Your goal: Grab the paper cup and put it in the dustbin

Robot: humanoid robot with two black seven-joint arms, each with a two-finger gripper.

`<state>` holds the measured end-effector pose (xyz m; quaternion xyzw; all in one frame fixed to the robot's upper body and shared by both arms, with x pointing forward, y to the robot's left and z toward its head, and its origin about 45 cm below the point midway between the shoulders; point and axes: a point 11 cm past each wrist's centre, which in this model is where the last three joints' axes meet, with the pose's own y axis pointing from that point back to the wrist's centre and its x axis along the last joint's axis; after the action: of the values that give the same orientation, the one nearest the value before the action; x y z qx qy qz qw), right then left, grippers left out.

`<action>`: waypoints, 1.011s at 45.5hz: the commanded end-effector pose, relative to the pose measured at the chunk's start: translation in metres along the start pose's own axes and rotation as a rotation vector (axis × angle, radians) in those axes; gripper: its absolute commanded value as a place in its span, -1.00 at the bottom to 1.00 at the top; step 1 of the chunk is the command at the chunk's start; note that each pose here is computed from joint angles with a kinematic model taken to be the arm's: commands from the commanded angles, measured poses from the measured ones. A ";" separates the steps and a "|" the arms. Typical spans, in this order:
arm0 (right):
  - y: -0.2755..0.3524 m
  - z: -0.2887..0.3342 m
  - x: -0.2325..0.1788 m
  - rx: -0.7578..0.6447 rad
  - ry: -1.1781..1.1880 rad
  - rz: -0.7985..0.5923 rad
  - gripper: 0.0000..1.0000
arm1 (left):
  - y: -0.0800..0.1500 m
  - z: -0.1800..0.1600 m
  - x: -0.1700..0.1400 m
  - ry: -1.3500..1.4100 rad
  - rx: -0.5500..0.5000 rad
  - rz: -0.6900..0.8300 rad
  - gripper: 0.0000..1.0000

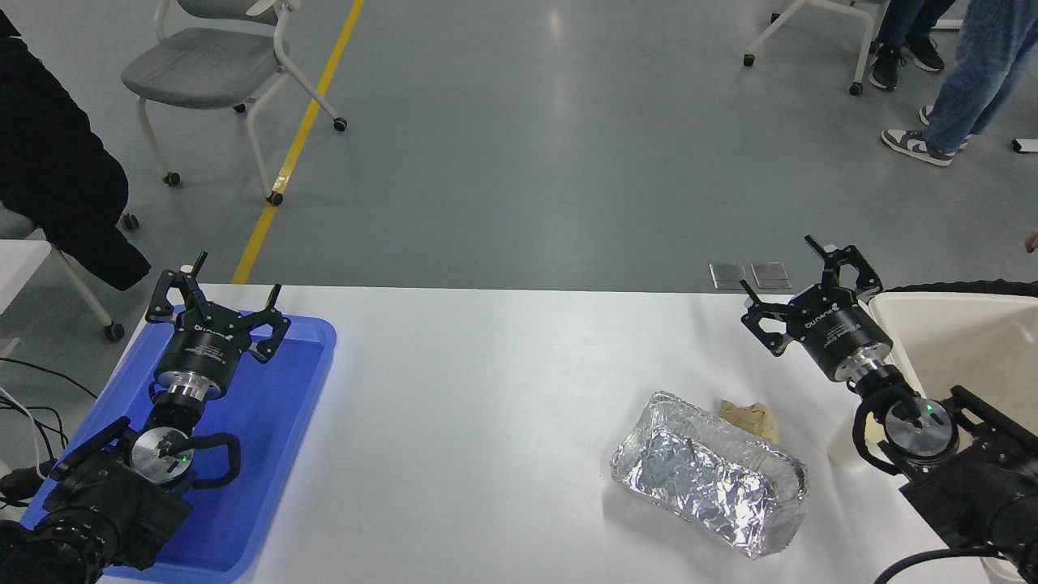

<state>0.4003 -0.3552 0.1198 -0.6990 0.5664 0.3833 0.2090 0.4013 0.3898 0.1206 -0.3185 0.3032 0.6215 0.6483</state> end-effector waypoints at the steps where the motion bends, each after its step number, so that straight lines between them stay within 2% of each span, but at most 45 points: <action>1: -0.002 -0.001 -0.002 0.002 0.002 -0.004 1.00 | 0.000 0.000 0.000 -0.001 0.000 0.000 1.00; 11: -0.003 -0.002 -0.003 -0.007 0.019 -0.007 1.00 | 0.000 0.001 0.000 -0.001 -0.002 0.001 1.00; 20: -0.014 -0.009 -0.022 -0.067 0.151 -0.060 1.00 | 0.000 0.001 0.000 -0.001 -0.002 -0.001 1.00; 31: -0.016 -0.043 -0.038 -0.210 0.492 -0.098 1.00 | 0.000 0.001 0.000 -0.001 -0.002 -0.001 1.00; 37: -0.025 -0.075 -0.059 -0.261 0.663 -0.119 1.00 | -0.001 0.000 -0.001 0.000 -0.002 -0.001 1.00; 46: -0.029 -0.100 -0.088 -0.409 0.952 -0.144 1.00 | 0.000 0.001 0.000 -0.001 -0.002 -0.001 1.00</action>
<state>0.4419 -0.3576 0.2034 -0.8383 0.5040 0.2027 -0.0469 0.4018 0.3902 0.1215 -0.3193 0.3021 0.6216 0.6484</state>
